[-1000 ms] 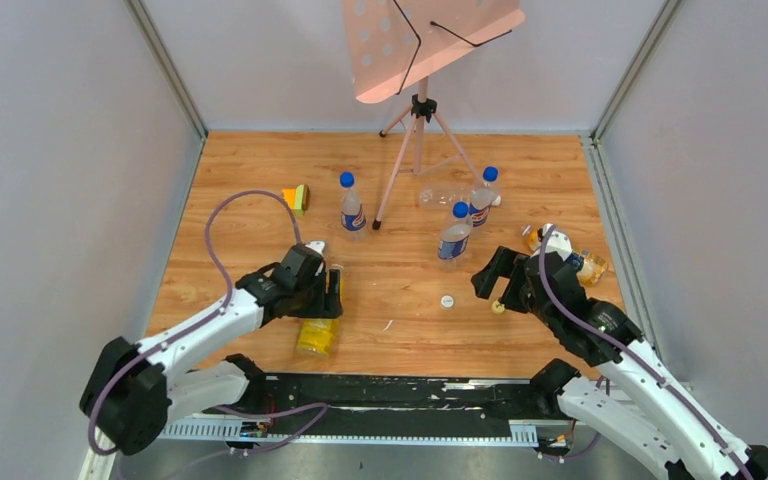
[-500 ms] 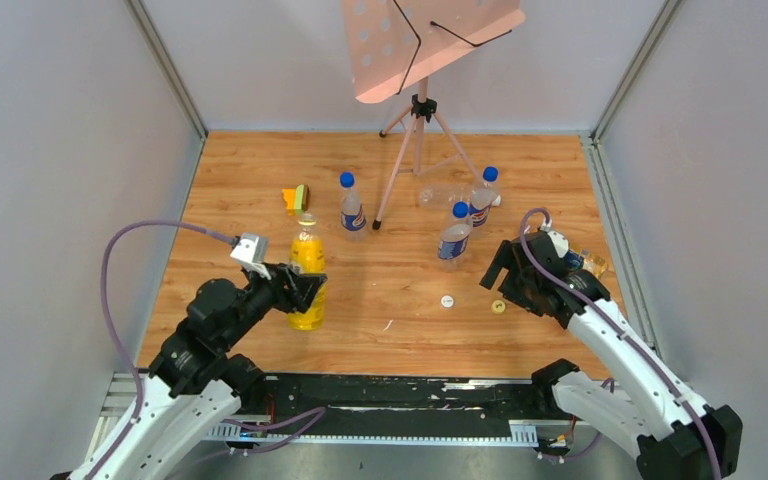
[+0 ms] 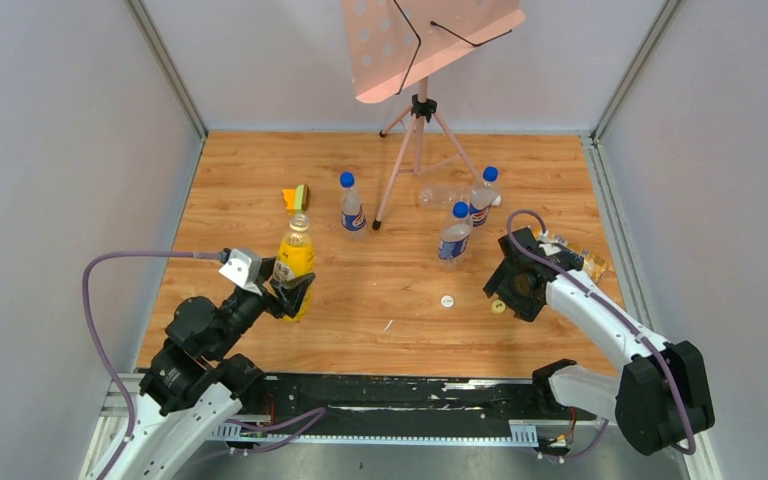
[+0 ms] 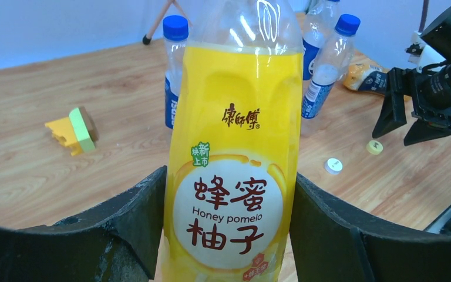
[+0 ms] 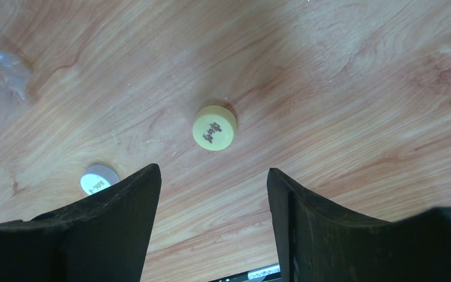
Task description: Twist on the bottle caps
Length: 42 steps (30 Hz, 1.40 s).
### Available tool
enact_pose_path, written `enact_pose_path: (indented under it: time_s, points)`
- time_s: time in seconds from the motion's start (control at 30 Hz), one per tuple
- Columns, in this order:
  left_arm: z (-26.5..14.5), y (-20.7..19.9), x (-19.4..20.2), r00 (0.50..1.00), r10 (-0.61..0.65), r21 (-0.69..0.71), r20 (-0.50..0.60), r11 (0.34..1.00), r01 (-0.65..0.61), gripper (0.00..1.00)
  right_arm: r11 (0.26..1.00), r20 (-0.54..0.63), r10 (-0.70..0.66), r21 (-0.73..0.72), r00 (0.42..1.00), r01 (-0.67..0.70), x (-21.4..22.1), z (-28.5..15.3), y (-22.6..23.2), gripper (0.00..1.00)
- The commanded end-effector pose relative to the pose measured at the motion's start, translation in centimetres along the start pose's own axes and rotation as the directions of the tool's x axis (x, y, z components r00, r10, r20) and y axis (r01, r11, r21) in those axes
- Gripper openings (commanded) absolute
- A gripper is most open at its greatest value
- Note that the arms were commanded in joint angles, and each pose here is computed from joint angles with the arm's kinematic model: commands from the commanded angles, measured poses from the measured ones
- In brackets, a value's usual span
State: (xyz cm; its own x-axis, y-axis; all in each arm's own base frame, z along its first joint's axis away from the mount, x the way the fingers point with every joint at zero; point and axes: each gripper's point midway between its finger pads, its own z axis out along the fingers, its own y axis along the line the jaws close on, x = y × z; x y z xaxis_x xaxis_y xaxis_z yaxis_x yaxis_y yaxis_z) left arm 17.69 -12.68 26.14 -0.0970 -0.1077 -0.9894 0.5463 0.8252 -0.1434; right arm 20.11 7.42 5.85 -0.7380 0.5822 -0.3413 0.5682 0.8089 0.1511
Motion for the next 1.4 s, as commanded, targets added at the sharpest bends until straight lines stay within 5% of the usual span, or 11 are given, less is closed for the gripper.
enact_pose_path:
  time_s: [0.0,0.8,1.2,1.37]
  points:
    - [0.0,-0.6,-2.0,0.988,0.109,0.046,0.110,0.992,-0.115,0.45,0.999,0.012,0.050,-0.005,0.999,-0.050,-0.6,1.0,0.7,0.66]
    - [-0.4,-1.2,-1.7,0.982,0.167,0.091,0.093,0.980,-0.176,0.46,0.992,-0.086,0.124,0.039,0.989,-0.121,0.3,4.9,0.6,0.46]
    - [0.1,-3.0,-0.9,0.978,0.190,0.204,0.082,0.958,-0.203,0.47,0.991,-0.068,0.006,-0.134,0.998,-0.015,0.1,2.2,2.0,0.00]
    - [0.9,-4.8,-0.9,0.978,0.188,0.298,0.089,0.932,-0.206,0.46,0.928,0.041,-0.126,-0.349,0.991,0.132,-0.8,-2.1,4.3,0.00]
